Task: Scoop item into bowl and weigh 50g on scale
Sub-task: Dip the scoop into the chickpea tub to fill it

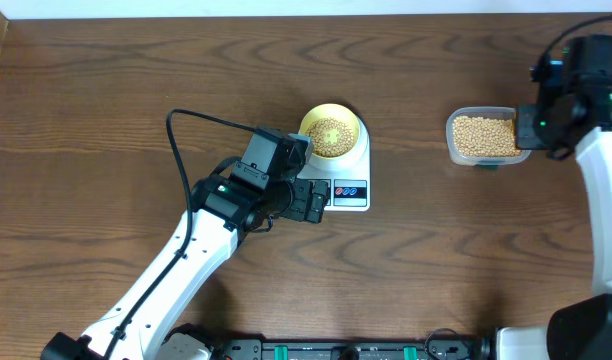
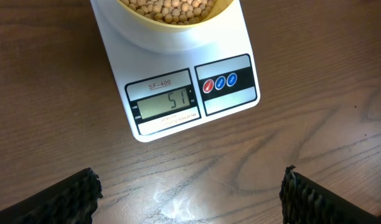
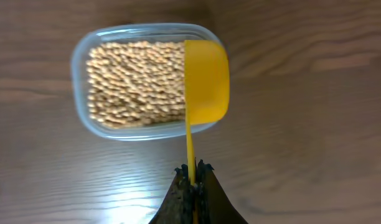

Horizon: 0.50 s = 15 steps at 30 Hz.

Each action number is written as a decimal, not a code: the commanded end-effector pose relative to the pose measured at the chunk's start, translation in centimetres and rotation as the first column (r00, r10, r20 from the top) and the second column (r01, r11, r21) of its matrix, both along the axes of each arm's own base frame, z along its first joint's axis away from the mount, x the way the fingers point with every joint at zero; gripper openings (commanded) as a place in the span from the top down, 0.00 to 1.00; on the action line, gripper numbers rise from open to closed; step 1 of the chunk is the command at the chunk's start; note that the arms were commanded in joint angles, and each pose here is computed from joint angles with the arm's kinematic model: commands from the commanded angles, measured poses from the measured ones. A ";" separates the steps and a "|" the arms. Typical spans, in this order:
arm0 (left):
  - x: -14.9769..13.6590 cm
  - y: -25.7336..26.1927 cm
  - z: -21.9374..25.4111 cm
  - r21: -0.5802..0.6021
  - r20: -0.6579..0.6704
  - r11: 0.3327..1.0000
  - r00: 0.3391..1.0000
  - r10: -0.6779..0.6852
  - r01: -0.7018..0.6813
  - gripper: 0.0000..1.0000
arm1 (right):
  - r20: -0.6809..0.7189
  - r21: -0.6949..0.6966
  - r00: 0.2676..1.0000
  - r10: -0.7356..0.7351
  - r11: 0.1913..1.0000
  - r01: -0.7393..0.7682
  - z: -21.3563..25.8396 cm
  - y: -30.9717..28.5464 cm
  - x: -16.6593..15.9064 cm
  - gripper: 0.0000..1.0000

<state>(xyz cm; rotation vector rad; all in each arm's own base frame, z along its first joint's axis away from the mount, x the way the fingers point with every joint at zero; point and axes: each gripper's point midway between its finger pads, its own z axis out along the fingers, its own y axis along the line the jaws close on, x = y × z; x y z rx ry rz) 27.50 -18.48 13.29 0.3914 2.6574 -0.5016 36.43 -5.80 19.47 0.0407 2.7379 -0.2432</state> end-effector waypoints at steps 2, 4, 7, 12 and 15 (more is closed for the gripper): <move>-0.2 0.1 0.1 -0.003 0.005 1.000 1.000 -0.006 0.006 0.06 | -0.003 -0.173 1.000 0.009 0.985 -0.009 0.9 -0.5 0.2 0.99; -0.2 0.1 0.1 -0.003 0.005 1.000 1.000 -0.006 0.006 0.06 | -0.001 -0.173 1.000 0.028 0.985 -0.028 0.9 0.2 0.3 0.99; -0.2 0.1 0.1 -0.003 0.005 1.000 1.000 -0.006 0.006 0.06 | 0.009 -0.173 0.999 0.044 0.984 -0.042 1.0 0.8 0.6 0.99; -0.2 0.1 0.1 -0.003 0.005 1.000 1.000 -0.006 0.006 0.06 | 0.057 -0.051 0.993 0.099 0.994 -0.096 0.9 3.3 1.7 0.99; -0.2 0.1 0.1 -0.003 0.005 1.000 1.000 -0.006 0.006 0.06 | 0.156 0.173 0.976 0.154 0.968 -0.181 1.5 7.5 3.3 0.99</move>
